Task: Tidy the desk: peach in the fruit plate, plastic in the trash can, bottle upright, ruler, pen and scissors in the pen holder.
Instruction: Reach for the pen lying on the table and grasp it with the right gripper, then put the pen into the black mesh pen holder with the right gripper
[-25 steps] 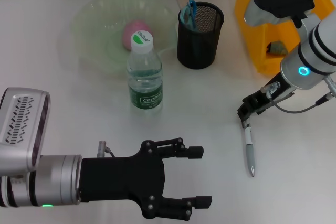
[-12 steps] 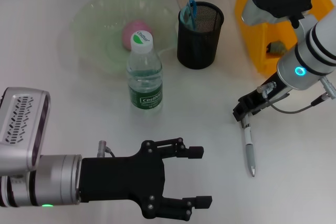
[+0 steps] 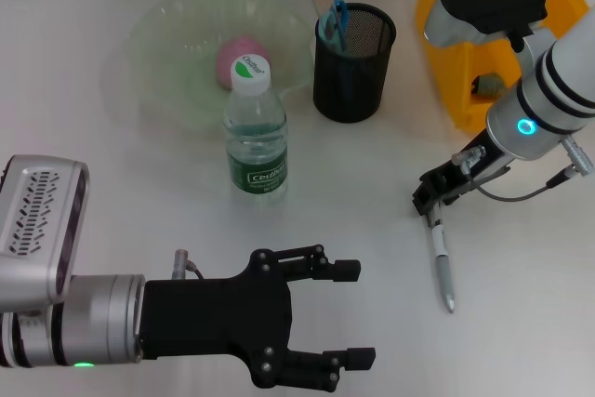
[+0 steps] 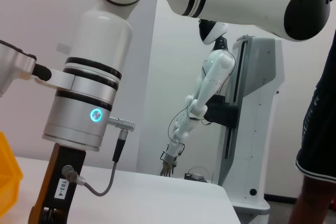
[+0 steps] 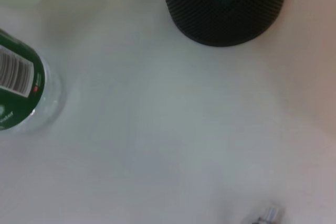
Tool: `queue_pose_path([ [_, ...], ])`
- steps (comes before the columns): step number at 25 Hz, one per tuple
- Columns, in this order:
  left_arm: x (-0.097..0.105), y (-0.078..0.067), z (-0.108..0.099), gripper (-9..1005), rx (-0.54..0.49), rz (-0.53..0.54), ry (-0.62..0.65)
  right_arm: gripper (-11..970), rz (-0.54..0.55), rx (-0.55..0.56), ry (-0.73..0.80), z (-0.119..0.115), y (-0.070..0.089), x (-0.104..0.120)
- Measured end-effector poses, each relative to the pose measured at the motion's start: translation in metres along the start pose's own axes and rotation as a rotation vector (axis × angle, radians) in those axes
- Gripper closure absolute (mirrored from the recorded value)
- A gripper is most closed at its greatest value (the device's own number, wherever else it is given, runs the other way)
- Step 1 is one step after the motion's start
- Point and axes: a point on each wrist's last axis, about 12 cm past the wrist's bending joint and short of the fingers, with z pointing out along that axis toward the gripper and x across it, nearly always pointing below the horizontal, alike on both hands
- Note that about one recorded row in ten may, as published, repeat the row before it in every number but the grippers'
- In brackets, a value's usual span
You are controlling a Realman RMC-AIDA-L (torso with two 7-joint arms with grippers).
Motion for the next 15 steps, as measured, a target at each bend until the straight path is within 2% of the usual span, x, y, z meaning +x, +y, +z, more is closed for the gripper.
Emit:
queue_pose_path([
  [8,0.0003,-0.0001,-0.0001,183,0.000,-0.002,0.000,665,0.000,-0.002,0.010,0.0009,0.0000,0.0022],
  [13,0.0003,-0.0001,-0.0001,183,0.000,-0.002,0.000,822,-0.015,-0.016,0.004,0.0000,0.0002,0.0030],
  [15,0.0003,-0.0001,-0.0001,183,0.000,-0.003,0.000,824,-0.016,-0.023,-0.004,-0.0013,0.0005,0.0028],
])
